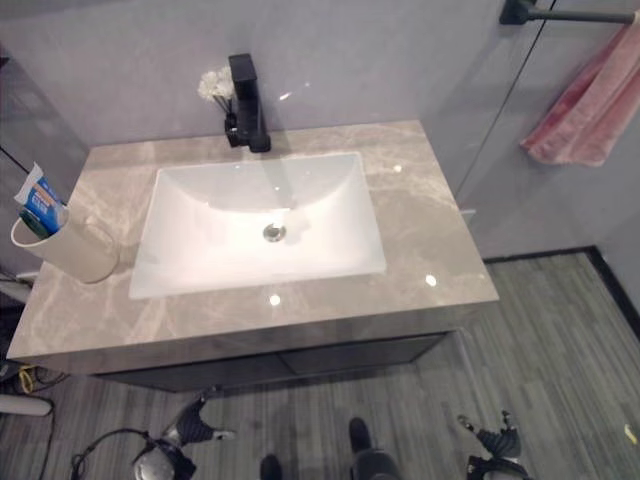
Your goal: Put brush and paste in cup on sink, flatten towel.
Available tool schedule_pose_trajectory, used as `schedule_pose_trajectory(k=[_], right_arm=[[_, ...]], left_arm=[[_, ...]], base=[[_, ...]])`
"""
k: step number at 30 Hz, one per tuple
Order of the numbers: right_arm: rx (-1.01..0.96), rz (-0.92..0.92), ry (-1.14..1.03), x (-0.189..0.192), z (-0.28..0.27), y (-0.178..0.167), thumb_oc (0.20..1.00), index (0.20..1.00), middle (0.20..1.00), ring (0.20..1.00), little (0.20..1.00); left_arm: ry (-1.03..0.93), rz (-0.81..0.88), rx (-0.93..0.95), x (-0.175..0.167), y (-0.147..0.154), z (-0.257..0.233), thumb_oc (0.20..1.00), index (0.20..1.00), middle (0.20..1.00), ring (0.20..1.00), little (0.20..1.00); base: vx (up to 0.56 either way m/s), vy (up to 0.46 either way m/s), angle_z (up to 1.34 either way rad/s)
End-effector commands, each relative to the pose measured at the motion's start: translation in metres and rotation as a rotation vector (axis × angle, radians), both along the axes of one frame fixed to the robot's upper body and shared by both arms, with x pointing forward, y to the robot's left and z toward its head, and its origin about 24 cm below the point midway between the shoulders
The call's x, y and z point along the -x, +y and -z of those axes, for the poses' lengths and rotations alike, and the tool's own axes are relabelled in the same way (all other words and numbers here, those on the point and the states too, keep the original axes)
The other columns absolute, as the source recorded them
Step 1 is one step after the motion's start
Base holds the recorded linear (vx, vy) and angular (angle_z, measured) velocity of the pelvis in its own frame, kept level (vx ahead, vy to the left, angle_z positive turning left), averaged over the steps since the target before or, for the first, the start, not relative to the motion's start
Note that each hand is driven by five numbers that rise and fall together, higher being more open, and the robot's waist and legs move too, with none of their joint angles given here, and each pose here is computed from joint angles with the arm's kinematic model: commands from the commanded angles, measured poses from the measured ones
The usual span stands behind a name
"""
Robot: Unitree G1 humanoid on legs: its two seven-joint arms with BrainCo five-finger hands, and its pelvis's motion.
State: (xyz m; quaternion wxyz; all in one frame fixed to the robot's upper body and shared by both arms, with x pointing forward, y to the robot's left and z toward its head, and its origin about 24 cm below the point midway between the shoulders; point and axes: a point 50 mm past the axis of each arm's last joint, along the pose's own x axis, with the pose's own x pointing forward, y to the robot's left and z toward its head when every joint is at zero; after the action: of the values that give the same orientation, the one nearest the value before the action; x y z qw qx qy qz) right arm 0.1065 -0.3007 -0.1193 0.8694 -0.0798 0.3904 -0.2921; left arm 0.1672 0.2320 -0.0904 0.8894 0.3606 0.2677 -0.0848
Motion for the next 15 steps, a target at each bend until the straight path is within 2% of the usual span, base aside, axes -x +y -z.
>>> schedule_pose_trajectory(k=[1,6,8,15], right_arm=[[-0.017,0.021,-0.058,-0.008,-0.004,-0.004,1.0,1.0,1.0,1.0,1.0],[0.038,-0.032,0.0,-0.011,-0.006,-0.013,1.0,1.0,1.0,1.0,1.0],[0.056,-0.018,-0.025,-0.015,-0.011,-0.016,1.0,1.0,1.0,1.0,1.0],[0.023,-0.018,-0.027,-0.02,-0.007,-0.008,1.0,1.0,1.0,1.0,1.0]], left_arm=[[-0.027,0.008,-0.024,-0.001,0.005,-0.003,1.0,1.0,1.0,1.0,1.0],[-0.069,0.058,0.011,-0.017,-0.019,-0.005,1.0,1.0,1.0,1.0,1.0],[-0.072,0.032,0.004,-0.015,-0.016,-0.004,1.0,1.0,1.0,1.0,1.0],[-0.073,0.009,-0.013,-0.01,0.001,-0.009,1.0,1.0,1.0,1.0,1.0]], base=[[-0.03,-0.086,0.16],[-0.05,-0.061,0.44],[-0.03,0.061,0.61],[-0.01,0.195,-0.15]])
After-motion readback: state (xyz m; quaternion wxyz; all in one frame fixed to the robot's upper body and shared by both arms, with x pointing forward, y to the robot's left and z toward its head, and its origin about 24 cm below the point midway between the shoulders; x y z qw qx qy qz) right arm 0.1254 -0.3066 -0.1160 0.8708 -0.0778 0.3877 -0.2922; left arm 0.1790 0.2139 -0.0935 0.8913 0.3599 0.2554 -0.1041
